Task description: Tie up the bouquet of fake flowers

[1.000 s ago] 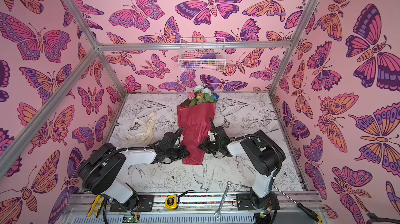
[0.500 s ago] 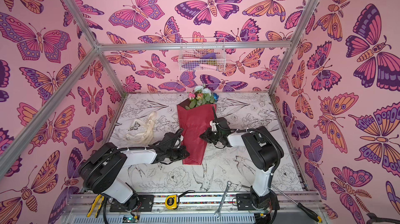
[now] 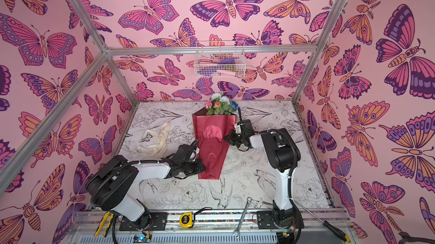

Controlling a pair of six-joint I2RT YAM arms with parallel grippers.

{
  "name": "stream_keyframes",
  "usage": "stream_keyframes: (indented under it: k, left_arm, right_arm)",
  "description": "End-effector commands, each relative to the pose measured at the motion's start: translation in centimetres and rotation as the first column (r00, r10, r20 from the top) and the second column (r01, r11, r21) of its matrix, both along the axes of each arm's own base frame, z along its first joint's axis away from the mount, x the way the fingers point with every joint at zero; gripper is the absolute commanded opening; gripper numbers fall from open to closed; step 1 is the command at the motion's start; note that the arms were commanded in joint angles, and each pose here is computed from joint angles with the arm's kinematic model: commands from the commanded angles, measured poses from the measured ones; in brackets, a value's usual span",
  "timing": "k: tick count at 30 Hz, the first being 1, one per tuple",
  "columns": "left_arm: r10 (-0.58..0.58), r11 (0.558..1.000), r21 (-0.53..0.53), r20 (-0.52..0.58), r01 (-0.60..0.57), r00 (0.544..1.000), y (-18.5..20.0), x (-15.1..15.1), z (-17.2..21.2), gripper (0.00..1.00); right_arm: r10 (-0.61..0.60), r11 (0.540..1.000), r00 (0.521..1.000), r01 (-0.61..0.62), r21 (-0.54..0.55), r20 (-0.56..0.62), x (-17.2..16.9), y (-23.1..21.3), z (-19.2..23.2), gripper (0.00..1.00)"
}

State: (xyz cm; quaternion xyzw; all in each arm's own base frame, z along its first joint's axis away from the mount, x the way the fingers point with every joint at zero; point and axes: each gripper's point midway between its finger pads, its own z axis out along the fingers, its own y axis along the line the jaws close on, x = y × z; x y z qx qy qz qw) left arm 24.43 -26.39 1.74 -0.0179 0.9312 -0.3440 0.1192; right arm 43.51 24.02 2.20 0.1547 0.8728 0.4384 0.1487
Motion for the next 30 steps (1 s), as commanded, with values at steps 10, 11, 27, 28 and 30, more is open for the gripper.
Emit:
stream_keyframes:
  k: [10, 11, 27, 28, 30]
  left_arm:
    - [-0.005, 0.997, 0.07, -0.101, 0.012, 0.995, 1.7, -2.4, -2.7, 0.0]
    - [-0.004, 0.998, 0.069, -0.103, 0.011, 0.995, 1.7, -2.4, -2.7, 0.0]
    - [-0.01, 0.999, 0.037, -0.089, 0.013, 0.996, 1.1, -2.0, -1.6, 0.02]
    - [-0.01, 0.999, 0.03, -0.081, 0.012, 0.997, 1.0, -1.9, -1.2, 0.06]
    - [-0.01, 1.0, 0.014, -0.064, 0.011, 0.998, 0.8, -1.7, -0.3, 0.13]
  right_arm:
    - [-0.103, 0.992, 0.995, 0.103, -0.073, 0.0, 6.7, -3.9, -1.3, 0.16]
    - [-0.111, 0.991, 0.994, 0.11, -0.075, 0.0, 7.3, -4.1, -1.2, 0.15]
    - [-0.234, 0.969, 0.97, 0.239, -0.067, 0.065, 14.4, -10.0, 1.9, 0.27]
    - [-0.231, 0.969, 0.97, 0.236, -0.069, 0.079, 14.4, -10.3, 2.6, 0.3]
    - [-0.223, 0.969, 0.969, 0.232, -0.085, 0.107, 14.2, -10.8, 4.3, 0.37]
